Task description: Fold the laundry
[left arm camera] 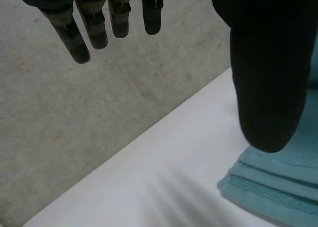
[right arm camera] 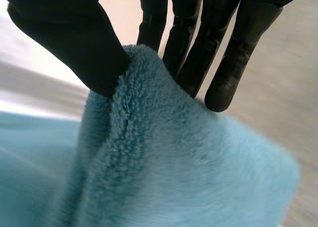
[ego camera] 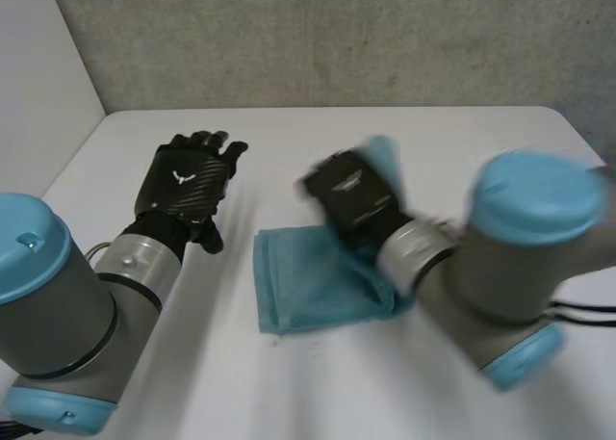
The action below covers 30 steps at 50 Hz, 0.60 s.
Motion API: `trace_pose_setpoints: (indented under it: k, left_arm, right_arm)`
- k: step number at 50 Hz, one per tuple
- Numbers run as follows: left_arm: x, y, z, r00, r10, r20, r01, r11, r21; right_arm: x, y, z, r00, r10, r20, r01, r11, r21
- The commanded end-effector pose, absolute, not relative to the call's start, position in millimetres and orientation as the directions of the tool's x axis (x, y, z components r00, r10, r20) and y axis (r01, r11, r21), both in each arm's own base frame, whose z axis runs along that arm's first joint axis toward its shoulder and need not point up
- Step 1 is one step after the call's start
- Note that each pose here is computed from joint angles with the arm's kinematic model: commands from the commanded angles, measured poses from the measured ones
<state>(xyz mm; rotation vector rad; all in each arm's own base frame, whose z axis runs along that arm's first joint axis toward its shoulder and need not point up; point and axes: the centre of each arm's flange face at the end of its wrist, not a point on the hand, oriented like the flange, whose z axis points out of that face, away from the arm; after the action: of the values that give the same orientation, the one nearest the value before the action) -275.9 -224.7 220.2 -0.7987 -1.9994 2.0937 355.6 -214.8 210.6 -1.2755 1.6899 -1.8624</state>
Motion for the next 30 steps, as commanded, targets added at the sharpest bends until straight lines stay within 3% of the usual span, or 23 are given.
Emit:
trace_pose_setpoints:
  k: [1,5,8,10,13,15,16,18,20,23,25,27,29,30]
  left_arm:
    - [-271.7,-226.5,219.1,-0.864,0.426,-0.268,0.252,-0.094,-0.963]
    - [-272.9,-230.1,223.4,-0.875,0.426,-0.230,0.212,-0.091,-0.973]
    - [-276.4,-234.8,229.4,-0.881,0.429,-0.200,0.174,-0.100,-0.980]
    - [-278.5,-238.5,233.7,-0.885,0.428,-0.183,0.153,-0.105,-0.983]
    - [-287.7,-242.5,234.5,-0.883,0.447,-0.146,0.114,-0.099,-0.989]
    - [-292.0,-245.3,235.5,-0.882,0.453,-0.126,0.092,-0.096,-0.991]
    - [-299.1,-246.5,236.5,-0.878,0.468,-0.103,0.067,-0.093,-0.993]
    - [-309.5,-243.8,235.7,-0.866,0.494,-0.080,0.045,-0.082,-0.996]
    - [-320.4,-238.2,231.7,-0.849,0.525,-0.055,0.032,-0.054,-0.998]
    - [-331.8,-231.4,219.5,-0.832,0.555,-0.012,0.038,0.035,-0.999]
    - [-335.2,-224.9,200.6,-0.828,0.559,0.041,0.058,0.159,-0.986]
    - [-333.6,-222.9,189.8,-0.834,0.548,0.062,0.071,0.218,-0.973]
    - [-331.1,-221.3,180.1,-0.844,0.530,0.078,0.081,0.271,-0.959]
    - [-328.2,-219.9,171.7,-0.856,0.509,0.088,0.089,0.313,-0.946]
  right_arm:
    - [387.3,-137.1,147.3,-0.301,-0.899,0.318,-0.386,-0.190,-0.903]
    - [384.0,-139.7,146.8,-0.315,-0.896,0.311,-0.405,-0.169,-0.898]
    - [382.0,-149.8,162.9,-0.372,-0.866,0.333,-0.388,-0.180,-0.904]
    - [367.2,-175.0,197.3,-0.497,-0.792,0.354,-0.354,-0.188,-0.916]
    - [358.6,-185.4,212.6,-0.558,-0.757,0.339,-0.324,-0.177,-0.929]
    - [347.0,-198.6,234.7,-0.652,-0.721,0.236,-0.225,-0.113,-0.968]
    - [346.9,-198.6,234.8,-0.652,-0.720,0.236,-0.225,-0.113,-0.968]
    - [335.8,-218.7,245.7,-0.719,-0.688,0.098,-0.114,-0.022,-0.993]
    - [327.2,-232.3,249.0,-0.750,-0.660,0.043,-0.072,0.016,-0.997]
    - [313.8,-248.3,246.7,-0.778,-0.628,-0.026,-0.051,0.104,-0.993]
    - [312.4,-252.7,241.8,-0.775,-0.631,-0.040,-0.068,0.146,-0.987]
    - [314.9,-257.0,226.6,-0.767,-0.639,-0.056,-0.100,0.205,-0.974]
    - [320.6,-265.2,190.7,-0.756,-0.647,-0.095,-0.160,0.325,-0.932]
    - [320.6,-265.2,190.5,-0.756,-0.647,-0.096,-0.160,0.325,-0.932]
